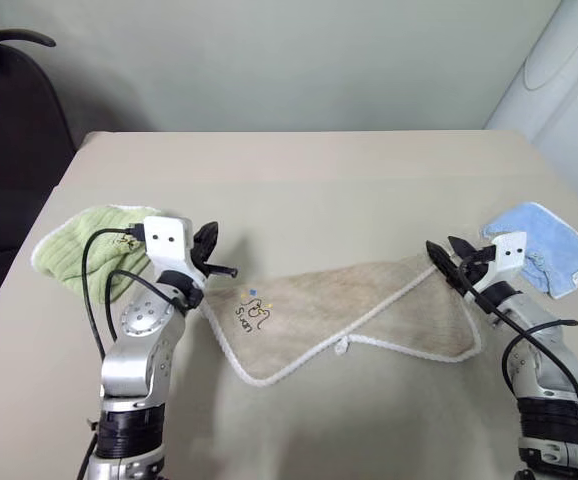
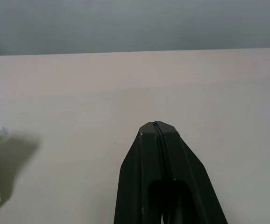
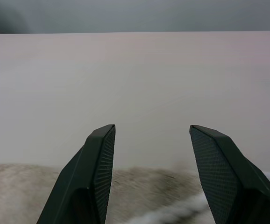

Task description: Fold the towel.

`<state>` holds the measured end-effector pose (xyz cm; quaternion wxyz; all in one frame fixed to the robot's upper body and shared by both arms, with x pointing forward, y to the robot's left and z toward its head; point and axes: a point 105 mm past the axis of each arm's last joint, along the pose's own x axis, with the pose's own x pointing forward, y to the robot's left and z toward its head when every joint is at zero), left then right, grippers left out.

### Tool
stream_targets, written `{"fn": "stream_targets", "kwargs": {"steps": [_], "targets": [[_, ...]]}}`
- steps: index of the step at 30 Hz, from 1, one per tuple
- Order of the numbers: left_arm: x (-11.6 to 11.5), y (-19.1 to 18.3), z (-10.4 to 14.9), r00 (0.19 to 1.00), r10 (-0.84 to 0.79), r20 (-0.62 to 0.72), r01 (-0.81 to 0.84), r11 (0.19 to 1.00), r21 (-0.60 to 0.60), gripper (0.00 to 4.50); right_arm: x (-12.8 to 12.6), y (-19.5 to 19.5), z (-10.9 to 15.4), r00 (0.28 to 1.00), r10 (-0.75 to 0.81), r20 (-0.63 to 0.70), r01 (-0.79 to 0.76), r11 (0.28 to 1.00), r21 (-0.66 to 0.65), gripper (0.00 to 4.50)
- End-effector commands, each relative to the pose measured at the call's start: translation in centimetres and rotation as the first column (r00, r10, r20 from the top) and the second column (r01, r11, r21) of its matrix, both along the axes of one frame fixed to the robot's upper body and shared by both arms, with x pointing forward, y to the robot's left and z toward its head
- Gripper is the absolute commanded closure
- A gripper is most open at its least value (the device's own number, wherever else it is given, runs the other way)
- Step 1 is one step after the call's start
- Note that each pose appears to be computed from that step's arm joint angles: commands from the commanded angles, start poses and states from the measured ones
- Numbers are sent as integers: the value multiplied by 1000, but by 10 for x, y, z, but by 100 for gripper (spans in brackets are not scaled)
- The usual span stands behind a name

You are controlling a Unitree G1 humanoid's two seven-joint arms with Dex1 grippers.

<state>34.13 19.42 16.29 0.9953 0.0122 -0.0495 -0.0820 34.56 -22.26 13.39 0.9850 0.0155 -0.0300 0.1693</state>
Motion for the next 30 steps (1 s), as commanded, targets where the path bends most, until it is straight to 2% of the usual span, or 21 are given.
{"fn": "stream_targets", "kwargs": {"steps": [1, 10, 19, 23, 30], "targets": [[-2, -5, 20, 998, -15, 67, 14, 1000, 22, 450, 1, 0, 14, 998, 12, 59, -11, 1000, -9, 184], [-11, -8, 17, 997, -25, 71, 20, 997, 71, 450, 3, -22, 28, 997, 7, 72, 1, 995, -100, 184], [-1, -18, 14, 992, -106, 61, 99, 989, 113, 450, -2, -72, 35, 999, 14, 29, 0, 911, -413, 184], [-9, -32, 16, 972, -226, 59, 218, 968, 122, 450, 2, -82, 39, 997, 82, -11, -72, 790, -608, 184], [-31, -64, 4, 884, -466, -11, 462, 871, 167, 450, 14, -90, 34, 984, 154, -84, -161, 596, -787, 184]]}}
